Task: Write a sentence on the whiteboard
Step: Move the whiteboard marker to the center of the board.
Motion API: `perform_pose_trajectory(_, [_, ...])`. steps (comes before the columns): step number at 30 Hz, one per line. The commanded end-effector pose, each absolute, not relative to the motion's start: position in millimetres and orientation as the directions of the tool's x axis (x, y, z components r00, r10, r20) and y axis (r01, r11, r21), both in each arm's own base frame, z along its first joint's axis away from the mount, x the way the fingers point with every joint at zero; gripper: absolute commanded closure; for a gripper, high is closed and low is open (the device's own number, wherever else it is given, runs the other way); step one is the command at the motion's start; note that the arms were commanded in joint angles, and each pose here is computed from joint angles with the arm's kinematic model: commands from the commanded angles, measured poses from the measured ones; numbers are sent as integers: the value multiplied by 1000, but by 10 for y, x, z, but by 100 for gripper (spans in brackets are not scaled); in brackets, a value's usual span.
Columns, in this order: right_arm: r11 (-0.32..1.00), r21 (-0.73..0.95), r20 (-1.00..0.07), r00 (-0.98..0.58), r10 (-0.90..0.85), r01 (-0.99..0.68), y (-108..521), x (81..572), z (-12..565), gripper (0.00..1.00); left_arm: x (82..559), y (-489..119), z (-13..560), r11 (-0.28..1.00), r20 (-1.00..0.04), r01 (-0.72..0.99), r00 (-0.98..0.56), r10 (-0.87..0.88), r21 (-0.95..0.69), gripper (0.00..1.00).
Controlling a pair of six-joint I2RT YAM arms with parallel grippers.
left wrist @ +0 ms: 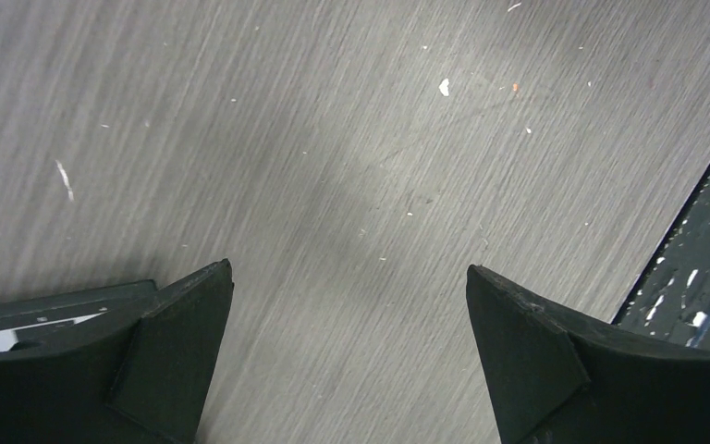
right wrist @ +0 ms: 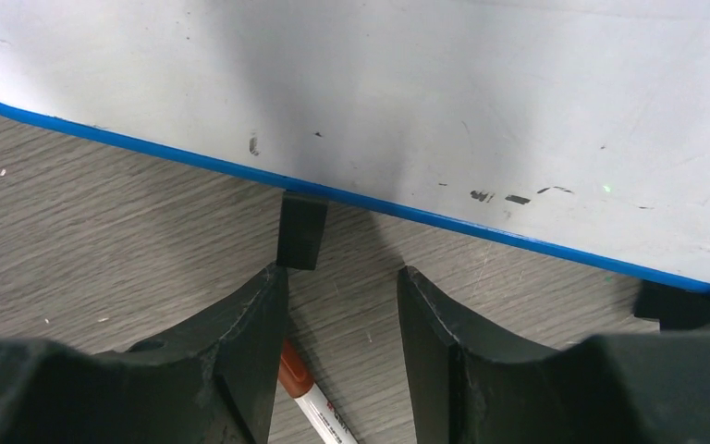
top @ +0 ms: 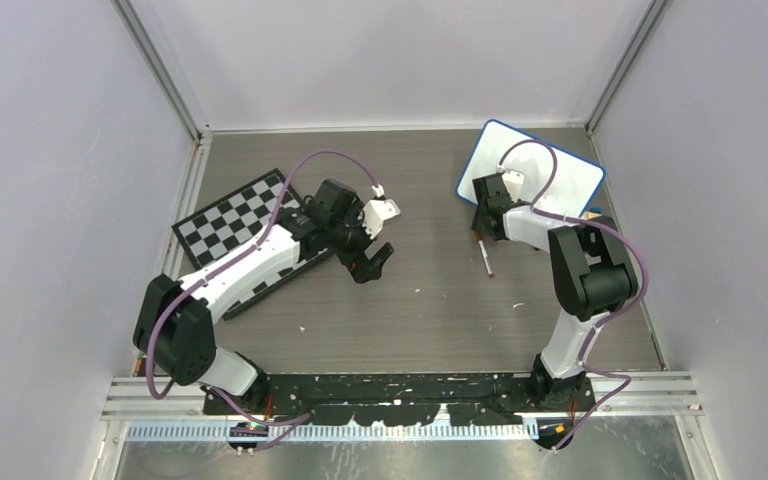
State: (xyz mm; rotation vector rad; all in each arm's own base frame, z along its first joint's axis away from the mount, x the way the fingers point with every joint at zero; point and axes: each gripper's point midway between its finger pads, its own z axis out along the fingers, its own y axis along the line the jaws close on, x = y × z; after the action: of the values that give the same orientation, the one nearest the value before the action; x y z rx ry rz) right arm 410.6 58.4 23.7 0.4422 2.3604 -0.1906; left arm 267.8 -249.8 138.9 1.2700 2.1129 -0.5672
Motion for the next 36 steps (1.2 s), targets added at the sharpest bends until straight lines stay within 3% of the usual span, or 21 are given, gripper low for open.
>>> perform_pose_trajectory(1, [919, 45, -747, -597, 291, 391, 630, 4285, 575, 48, 2747, -2658, 1553, 479, -724, 873, -391, 568, -95, 0])
perform_pose_trajectory(20, [977, 201, -485, -859, 164, 73, 1275, 3628, 322, 52, 2860, -2528, 1787, 531, -754, 848, -343, 560, 9, 0])
perform_pose_trajectory(28, [971, 208, -395, -918, -27, -118, 1415, 3357, 211, 57, 2854, -2453, 1789, 531, -747, 846, -325, 580, 44, 0])
perform_pose_trajectory(36, [900, 171, -315, -887, -336, -402, 1377, 3087, 162, 57, 2835, -2365, 1775, 534, -737, 843, -314, 598, 74, 0])
